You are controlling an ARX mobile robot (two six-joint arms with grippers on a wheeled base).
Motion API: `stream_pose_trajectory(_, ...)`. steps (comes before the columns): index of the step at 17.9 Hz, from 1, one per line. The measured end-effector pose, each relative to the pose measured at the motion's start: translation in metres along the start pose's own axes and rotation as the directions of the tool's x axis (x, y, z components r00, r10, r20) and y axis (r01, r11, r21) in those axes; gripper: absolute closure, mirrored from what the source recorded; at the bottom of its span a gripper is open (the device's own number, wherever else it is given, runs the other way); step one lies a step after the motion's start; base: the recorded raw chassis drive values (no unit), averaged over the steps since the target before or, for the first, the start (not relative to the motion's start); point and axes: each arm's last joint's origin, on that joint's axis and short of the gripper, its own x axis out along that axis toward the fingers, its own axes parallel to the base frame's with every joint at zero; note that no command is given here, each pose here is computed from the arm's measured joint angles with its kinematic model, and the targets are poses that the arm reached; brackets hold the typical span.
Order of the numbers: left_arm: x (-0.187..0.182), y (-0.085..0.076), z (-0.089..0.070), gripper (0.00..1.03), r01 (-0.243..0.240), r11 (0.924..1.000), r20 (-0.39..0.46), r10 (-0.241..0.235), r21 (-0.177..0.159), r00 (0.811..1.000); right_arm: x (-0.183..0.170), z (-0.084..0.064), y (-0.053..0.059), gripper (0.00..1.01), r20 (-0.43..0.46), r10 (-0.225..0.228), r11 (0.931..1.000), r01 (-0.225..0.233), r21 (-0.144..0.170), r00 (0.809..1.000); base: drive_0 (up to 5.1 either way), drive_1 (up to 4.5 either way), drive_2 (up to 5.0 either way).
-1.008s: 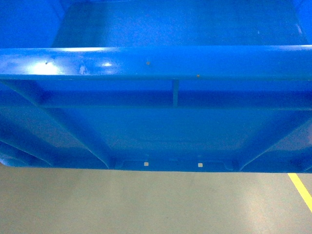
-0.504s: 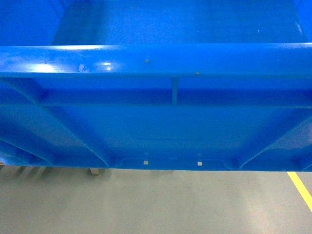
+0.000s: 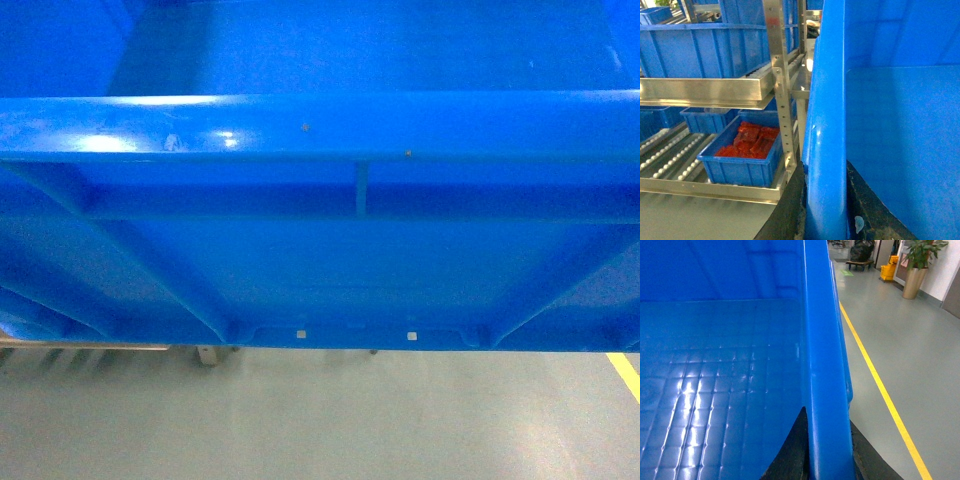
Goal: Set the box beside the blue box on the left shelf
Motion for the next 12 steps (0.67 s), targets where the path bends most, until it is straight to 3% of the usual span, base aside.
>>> stream_pose_trajectory(12,0.0,0.0,0.0001,0.9,0.0,1.0,0.001,0.0,0.0,1.0,0.0,0.0,0.0,0.93,0.0,0.0,1.0,0.0,0.0,1.0,-4.9,2.51,2.5)
